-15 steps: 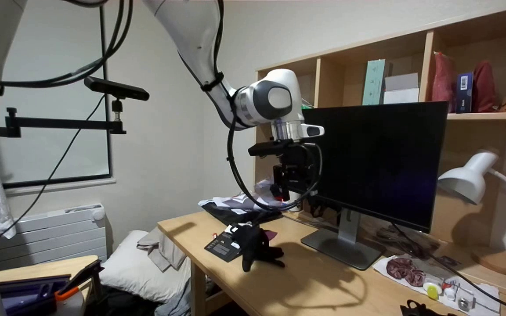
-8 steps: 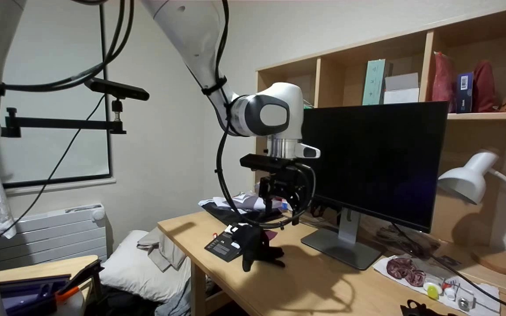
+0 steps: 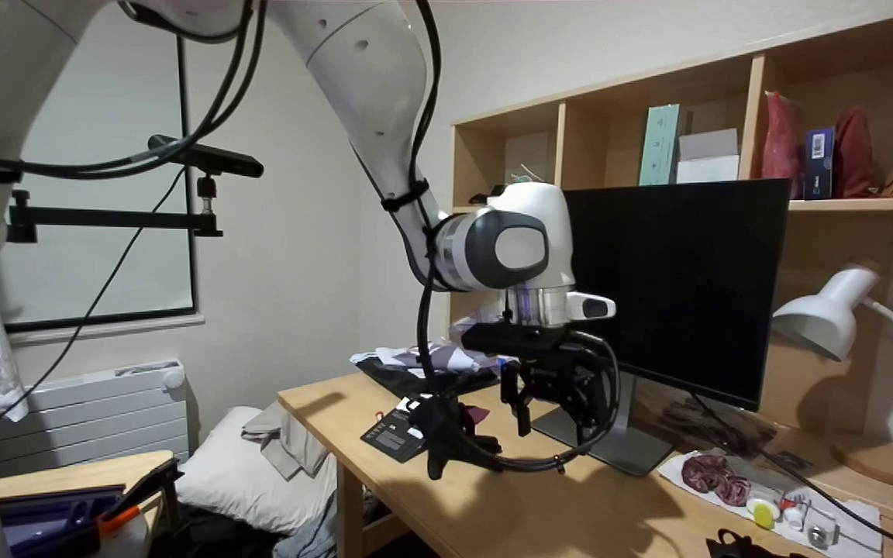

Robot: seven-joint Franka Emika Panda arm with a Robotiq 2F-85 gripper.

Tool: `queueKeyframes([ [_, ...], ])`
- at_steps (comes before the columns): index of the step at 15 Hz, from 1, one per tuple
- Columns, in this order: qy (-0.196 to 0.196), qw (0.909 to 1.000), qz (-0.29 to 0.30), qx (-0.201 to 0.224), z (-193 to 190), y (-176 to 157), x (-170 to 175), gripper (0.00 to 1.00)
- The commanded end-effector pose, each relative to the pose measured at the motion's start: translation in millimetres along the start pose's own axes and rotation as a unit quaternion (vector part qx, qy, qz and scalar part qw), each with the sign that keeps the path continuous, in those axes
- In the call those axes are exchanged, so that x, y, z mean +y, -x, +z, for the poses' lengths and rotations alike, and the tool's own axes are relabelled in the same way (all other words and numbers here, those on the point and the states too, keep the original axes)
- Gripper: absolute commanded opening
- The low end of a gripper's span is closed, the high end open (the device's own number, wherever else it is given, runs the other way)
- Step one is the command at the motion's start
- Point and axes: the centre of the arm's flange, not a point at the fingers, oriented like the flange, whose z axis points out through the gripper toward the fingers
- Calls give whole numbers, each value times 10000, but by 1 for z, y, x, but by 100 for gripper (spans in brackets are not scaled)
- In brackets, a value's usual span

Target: Move the black gloves to the left then put the orange object in the drawer

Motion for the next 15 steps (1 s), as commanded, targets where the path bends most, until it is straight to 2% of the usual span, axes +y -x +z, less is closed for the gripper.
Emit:
queueKeyframes([
  [1, -1, 10000, -9, -3, 2, -1, -1, 100],
  [4, 166, 9995, -260, 29, 3, -5, -5, 100],
  [7, 139, 9989, -258, -356, 19, -15, 18, 100],
  [11, -276, 9939, -164, -1059, 48, -16, 57, 100],
  [15, -717, 9878, 44, -1382, 78, -12, 93, 100],
])
